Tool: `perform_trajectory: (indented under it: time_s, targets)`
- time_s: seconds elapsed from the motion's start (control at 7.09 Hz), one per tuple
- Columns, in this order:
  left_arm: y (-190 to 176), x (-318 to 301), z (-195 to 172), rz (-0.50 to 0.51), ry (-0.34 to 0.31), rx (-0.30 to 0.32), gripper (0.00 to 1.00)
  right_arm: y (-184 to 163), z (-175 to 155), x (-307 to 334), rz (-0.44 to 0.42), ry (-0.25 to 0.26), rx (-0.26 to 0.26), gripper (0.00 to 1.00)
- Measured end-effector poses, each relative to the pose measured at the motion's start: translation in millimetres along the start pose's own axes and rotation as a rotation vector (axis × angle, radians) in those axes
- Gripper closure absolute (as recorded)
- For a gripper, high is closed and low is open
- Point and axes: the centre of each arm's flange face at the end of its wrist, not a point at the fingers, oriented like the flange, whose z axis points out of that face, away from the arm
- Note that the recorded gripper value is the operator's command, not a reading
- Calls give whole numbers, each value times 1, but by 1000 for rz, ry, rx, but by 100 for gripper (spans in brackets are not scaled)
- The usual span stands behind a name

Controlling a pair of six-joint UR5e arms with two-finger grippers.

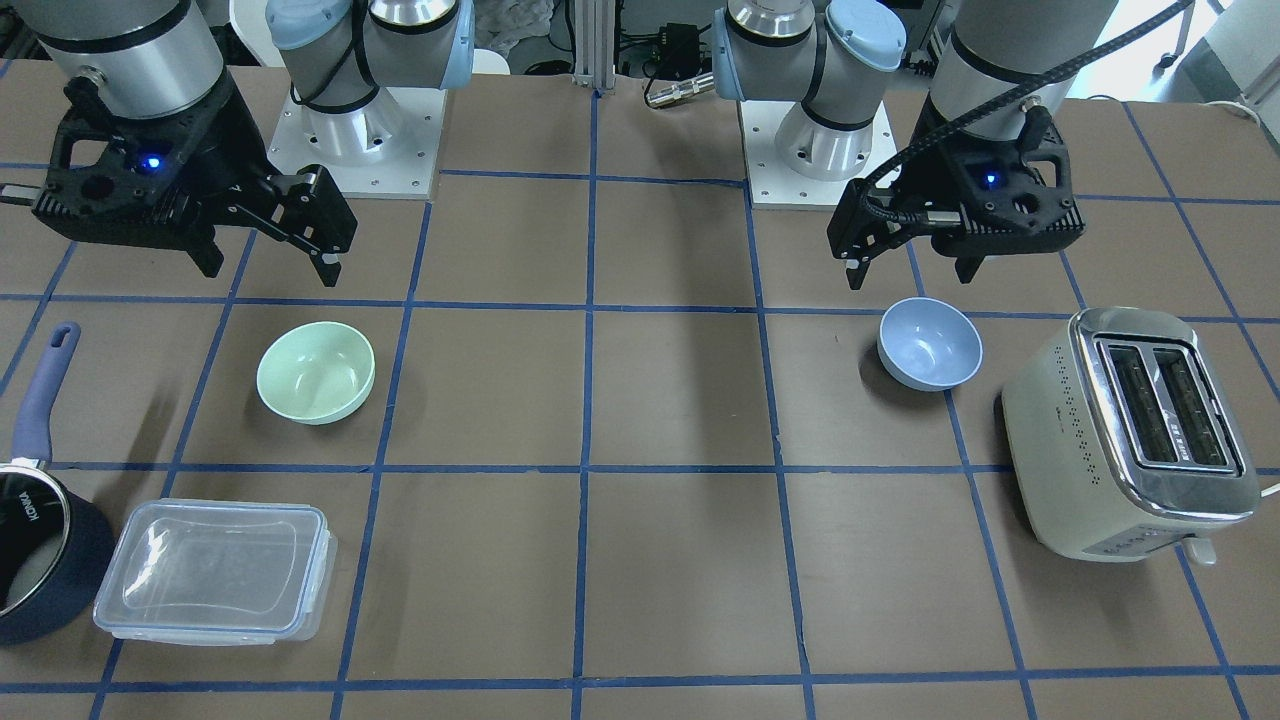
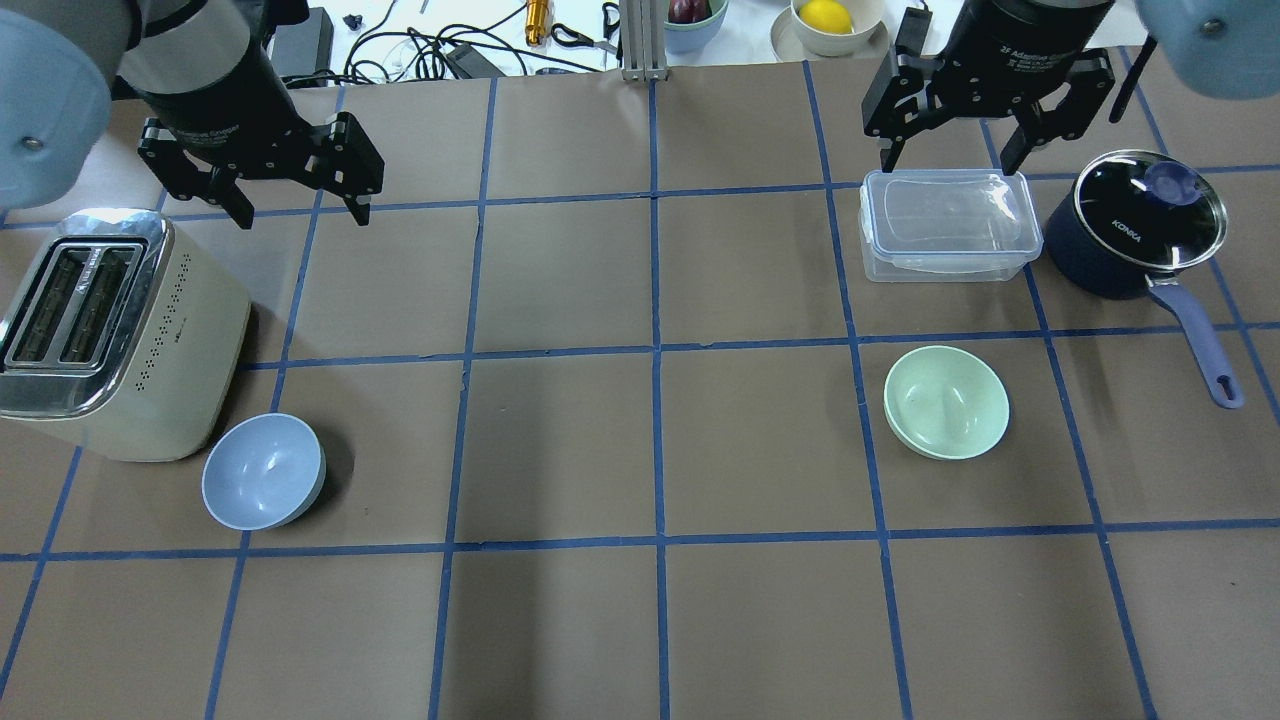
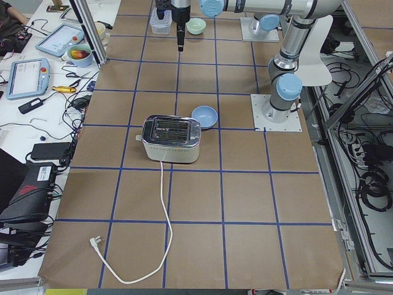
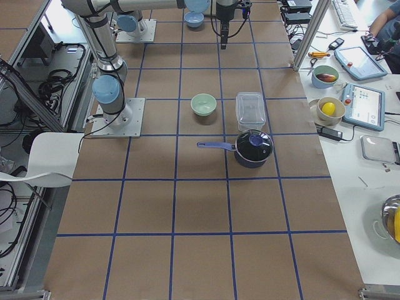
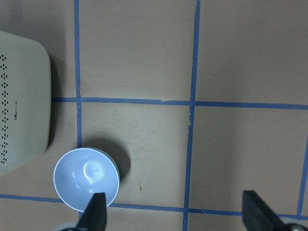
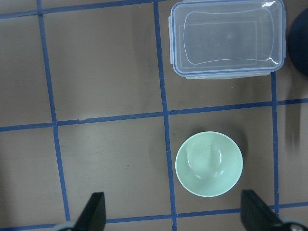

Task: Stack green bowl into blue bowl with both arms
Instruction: 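Lower the left gripper onto the rim of the pale blue bowl and grasp it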

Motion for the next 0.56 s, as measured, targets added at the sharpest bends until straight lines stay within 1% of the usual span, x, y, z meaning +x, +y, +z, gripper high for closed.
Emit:
perform_trajectory:
  time_s: [0.14, 0.28, 0.56]
  targets:
    - [0, 0, -1, 1, 2, 8, 0, 0, 0, 0, 0, 0, 1, 0]
    - [2, 0, 2, 24, 2, 4, 0, 0, 0, 0, 0, 1, 0, 0]
    - [22, -5, 23, 139, 0, -35, 0, 0, 0, 1, 1, 0, -1, 0]
